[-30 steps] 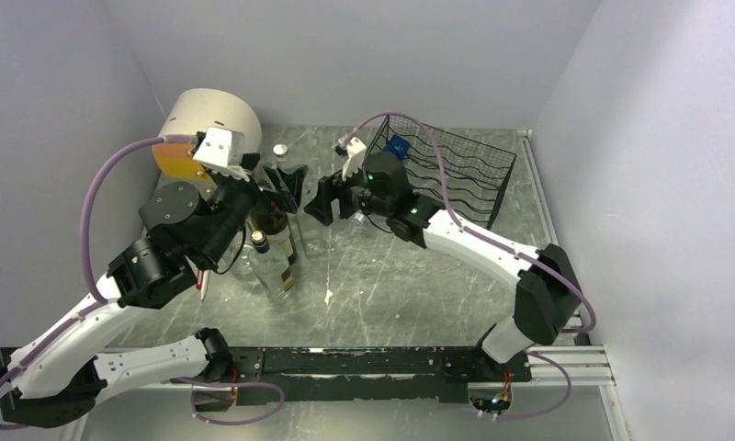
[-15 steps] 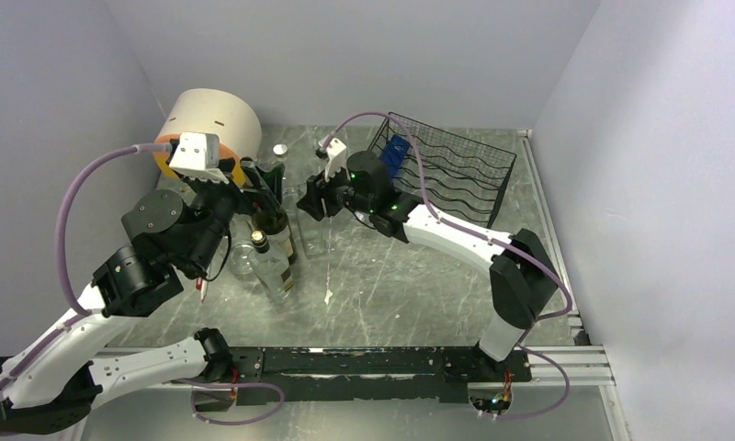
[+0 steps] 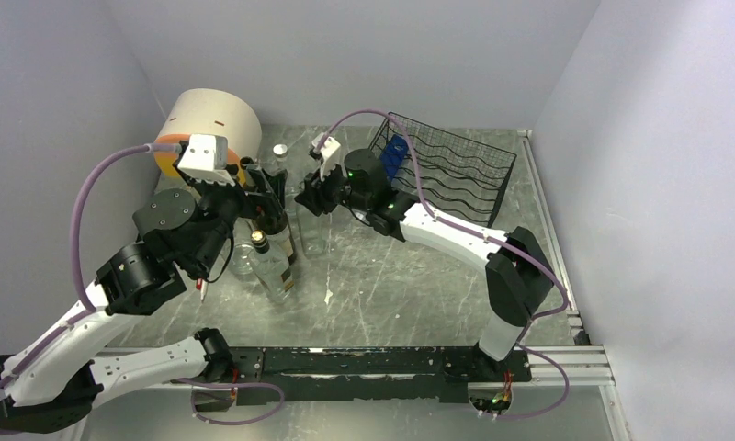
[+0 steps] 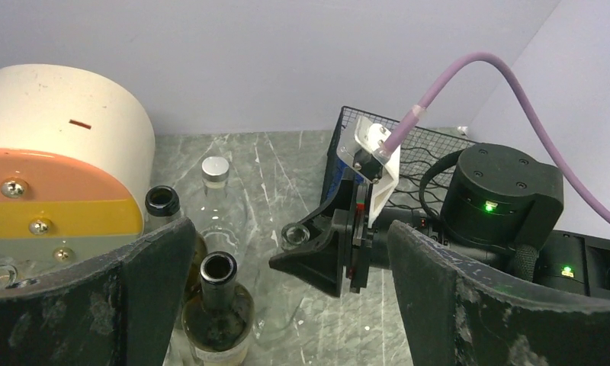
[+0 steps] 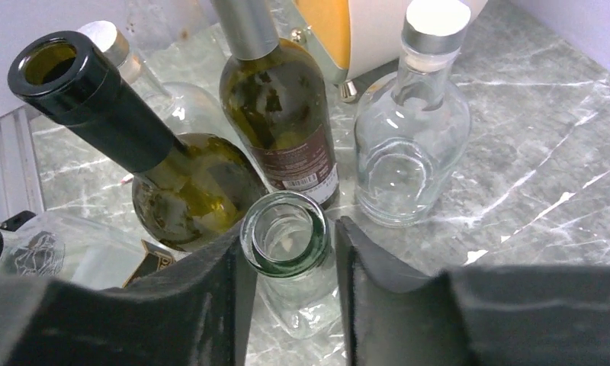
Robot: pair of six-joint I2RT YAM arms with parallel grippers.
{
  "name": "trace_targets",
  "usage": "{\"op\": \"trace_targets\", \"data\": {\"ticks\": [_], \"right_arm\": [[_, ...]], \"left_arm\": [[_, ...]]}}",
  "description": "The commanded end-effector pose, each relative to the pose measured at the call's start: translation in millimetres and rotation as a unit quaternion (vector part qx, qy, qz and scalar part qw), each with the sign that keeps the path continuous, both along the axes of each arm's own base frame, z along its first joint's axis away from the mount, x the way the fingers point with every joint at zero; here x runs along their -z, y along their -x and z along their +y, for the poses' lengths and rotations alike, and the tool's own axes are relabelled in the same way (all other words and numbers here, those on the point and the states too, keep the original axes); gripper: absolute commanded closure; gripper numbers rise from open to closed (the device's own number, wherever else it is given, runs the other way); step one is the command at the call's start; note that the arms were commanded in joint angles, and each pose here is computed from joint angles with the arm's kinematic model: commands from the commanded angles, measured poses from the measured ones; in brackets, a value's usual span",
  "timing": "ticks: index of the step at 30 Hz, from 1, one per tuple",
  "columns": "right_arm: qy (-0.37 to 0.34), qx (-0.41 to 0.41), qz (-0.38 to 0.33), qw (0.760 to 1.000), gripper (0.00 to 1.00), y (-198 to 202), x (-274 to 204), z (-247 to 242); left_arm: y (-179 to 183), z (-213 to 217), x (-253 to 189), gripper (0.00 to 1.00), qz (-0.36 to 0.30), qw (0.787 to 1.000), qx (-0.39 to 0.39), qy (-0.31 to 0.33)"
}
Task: Put the wine bottle on the wine rack
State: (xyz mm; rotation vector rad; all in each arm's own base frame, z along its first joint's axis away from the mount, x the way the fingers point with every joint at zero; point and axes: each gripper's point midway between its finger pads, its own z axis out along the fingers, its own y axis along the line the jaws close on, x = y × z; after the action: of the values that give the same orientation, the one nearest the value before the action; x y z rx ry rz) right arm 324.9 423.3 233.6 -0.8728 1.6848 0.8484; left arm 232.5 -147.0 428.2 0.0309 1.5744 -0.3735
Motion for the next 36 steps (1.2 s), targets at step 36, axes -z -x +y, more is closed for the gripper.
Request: {"op": "trace_targets", "data": {"ticks": [36], "right_arm": [[-0.044, 0.223, -0.017, 0.974, 1.0, 88.8, -141.4, -201.1]], "left_arm": [[39.1, -212.0, 153.4, 0.0, -0.024, 0.871, 0.473, -0.132]]}}
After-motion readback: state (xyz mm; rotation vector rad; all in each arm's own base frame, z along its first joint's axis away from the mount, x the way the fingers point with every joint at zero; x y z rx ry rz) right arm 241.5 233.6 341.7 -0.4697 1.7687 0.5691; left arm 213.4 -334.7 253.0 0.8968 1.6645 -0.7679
